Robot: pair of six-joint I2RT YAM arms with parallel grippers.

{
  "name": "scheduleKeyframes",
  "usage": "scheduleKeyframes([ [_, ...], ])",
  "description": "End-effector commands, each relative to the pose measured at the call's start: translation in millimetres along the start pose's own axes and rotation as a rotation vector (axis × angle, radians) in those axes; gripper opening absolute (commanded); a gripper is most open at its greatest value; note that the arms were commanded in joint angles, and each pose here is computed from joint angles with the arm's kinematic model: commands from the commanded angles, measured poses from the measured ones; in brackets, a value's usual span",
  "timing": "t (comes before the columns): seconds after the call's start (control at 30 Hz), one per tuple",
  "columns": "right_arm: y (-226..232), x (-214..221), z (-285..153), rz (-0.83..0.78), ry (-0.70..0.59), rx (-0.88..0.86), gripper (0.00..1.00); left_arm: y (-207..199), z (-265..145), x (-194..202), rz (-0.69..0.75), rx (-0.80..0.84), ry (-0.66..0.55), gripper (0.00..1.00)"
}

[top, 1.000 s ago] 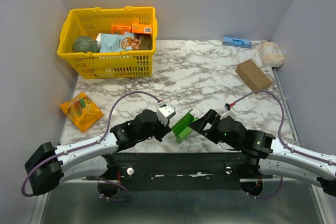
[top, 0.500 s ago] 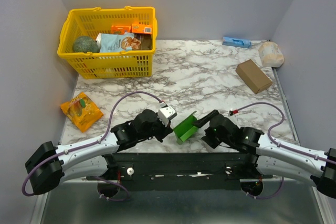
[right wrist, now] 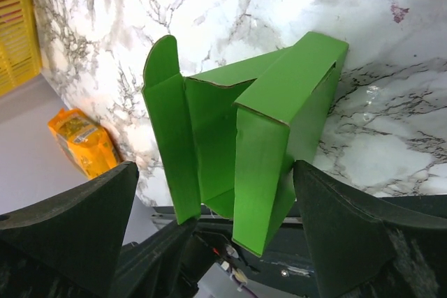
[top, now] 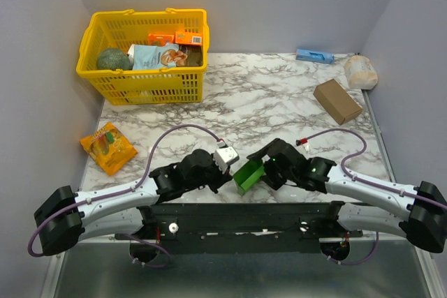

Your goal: Fold the paper box

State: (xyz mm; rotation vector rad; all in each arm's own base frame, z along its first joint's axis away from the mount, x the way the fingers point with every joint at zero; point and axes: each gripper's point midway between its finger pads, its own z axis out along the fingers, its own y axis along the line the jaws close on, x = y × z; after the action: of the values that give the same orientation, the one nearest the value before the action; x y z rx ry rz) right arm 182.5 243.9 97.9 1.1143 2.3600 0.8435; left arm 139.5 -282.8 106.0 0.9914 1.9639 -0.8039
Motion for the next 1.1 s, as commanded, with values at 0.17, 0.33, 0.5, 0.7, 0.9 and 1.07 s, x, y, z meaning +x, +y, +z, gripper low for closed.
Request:
scheduleKeyframes([
  [0.17,-2.3,-2.3,-4.2,-0.051,0.001,0.091,1.0,-16.8,-2.5,-13.5,0.159,0.005,-0.014,0.0],
  [0.33,-2.5,-7.3,-8.3,-0.168,-0.009,0.14,1.0,-22.7,3.1,-9.1,0.232,-0.012,0.044,0.0],
  [0.5,-8.8,-8.8,-4.0,-0.242,-0.002,0.185,0.98,-22.8,5.9,-10.9,0.271,-0.028,0.059,0.0],
  [0.7,-24.1,-9.1,4.1,-0.3,0.002,0.236,0.88,-22.2,7.0,-13.7,0.276,-0.031,0.049,0.0],
  [0.9,-21.0,-11.7,6.8,-0.342,-0.011,0.234,0.7,-22.1,9.0,-13.5,0.28,-0.033,0.053,0.0],
  [1.07,-24.4,-11.1,7.2,-0.329,-0.008,0.24,0.57,-18.3,10.8,-13.4,0.277,-0.058,0.06,0.0],
])
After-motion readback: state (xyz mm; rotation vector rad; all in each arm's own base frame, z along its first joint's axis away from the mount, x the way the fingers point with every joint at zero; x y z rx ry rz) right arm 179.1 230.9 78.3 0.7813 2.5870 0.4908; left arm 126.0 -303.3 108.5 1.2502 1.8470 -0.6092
